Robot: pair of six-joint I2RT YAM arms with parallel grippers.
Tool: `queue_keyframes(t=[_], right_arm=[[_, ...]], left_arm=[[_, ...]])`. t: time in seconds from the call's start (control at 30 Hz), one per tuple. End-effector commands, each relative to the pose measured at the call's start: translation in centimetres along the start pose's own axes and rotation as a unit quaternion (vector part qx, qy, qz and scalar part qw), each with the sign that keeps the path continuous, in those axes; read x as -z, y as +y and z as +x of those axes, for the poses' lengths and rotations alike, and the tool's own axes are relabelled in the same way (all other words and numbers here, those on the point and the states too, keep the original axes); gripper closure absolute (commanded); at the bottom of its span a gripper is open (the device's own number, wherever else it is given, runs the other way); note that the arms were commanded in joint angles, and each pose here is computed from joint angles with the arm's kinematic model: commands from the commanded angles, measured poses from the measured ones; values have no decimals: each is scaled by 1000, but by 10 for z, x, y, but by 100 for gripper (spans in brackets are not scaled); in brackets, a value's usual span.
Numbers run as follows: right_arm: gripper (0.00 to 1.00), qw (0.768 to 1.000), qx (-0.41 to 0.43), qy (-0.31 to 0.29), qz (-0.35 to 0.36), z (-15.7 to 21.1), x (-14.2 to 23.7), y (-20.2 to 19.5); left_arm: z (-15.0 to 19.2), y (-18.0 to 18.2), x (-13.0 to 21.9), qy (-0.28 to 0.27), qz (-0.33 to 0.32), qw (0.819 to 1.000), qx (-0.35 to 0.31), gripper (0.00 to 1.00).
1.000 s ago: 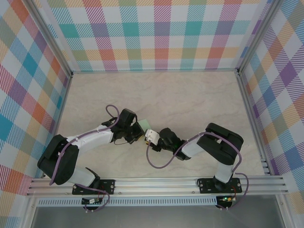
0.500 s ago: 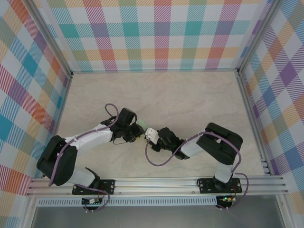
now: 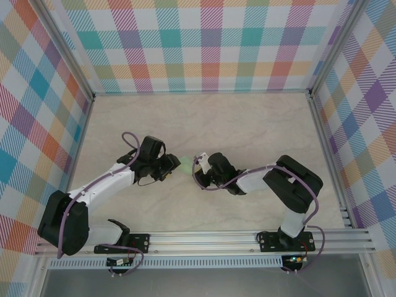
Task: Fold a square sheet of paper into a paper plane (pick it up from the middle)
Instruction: Fold the wing for the fifth time at the center of the table.
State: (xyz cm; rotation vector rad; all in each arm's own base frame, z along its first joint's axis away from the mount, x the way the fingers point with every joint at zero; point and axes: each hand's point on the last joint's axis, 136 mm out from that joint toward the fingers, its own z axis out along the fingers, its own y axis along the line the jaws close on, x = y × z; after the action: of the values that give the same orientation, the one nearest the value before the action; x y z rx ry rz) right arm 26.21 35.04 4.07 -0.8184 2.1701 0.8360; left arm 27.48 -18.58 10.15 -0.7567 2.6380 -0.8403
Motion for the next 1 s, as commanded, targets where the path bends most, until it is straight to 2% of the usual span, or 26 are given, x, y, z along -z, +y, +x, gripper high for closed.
queue_keyframes(t=[0.0, 0.23, 0.53, 0.97], right_arm=[[92, 996, -80, 14, -39, -2, 1, 9], [92, 986, -147, 46, -65, 2, -1, 5], [94, 974, -206, 52, -84, -2, -1, 4], [96, 947, -297, 53, -109, 0, -1, -8]], left_arm=[[3, 2, -4, 11, 14, 1000, -8, 51], [7, -2, -10, 16, 41, 999, -23, 52], [13, -2, -23, 22, 61, 997, -46, 54], [19, -11, -43, 26, 90, 992, -85, 64]])
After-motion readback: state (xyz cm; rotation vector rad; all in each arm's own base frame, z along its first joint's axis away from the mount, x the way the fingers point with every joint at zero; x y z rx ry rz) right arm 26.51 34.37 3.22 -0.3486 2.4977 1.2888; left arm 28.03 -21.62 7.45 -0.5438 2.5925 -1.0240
